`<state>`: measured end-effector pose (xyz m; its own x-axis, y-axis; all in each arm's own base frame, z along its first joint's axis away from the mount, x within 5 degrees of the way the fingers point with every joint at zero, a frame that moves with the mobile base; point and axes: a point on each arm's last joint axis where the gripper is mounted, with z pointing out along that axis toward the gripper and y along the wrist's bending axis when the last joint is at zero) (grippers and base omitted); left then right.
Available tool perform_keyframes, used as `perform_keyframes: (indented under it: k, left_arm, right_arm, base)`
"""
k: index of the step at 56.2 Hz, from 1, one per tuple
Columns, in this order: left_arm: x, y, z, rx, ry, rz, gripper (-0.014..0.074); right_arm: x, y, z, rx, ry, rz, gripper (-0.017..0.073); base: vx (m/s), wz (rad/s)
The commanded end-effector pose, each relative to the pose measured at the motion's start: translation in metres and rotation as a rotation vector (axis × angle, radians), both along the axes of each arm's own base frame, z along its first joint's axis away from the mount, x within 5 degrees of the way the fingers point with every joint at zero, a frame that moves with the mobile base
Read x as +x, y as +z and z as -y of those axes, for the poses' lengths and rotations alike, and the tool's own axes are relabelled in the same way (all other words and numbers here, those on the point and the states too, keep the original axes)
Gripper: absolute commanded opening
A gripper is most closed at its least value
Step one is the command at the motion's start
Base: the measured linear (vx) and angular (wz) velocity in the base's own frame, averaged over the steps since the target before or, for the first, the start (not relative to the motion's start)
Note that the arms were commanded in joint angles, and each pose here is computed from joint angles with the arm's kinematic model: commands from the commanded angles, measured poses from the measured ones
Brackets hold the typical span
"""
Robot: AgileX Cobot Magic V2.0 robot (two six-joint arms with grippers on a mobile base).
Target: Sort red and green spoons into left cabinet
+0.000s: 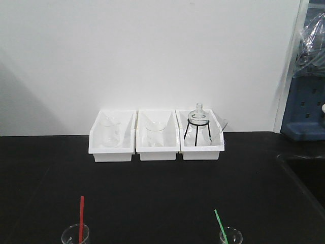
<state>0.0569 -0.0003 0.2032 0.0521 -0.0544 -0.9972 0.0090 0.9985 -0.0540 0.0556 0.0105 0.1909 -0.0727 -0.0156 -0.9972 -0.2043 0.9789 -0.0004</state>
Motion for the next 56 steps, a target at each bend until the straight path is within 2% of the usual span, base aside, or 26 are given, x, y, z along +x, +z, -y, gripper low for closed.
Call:
perform_keyframes:
  k: [1,56]
  left_arm:
    - [0.0005,0.008,0.0009,-0.016,-0.012,0.07,-0.0006]
    - [0.0002,0.01,0.0012,-0.024,-0.016,0.092,-0.0006]
  right_arm:
    - [-0.0005,0.0041,-0.0011,0.005,0.013,0.082,-0.0009]
    - [-0.0005,0.0041,-0.0011,0.005,0.013,0.082,-0.0009]
  base:
    - [0.0,0.0]
    - [0.0,0.0]
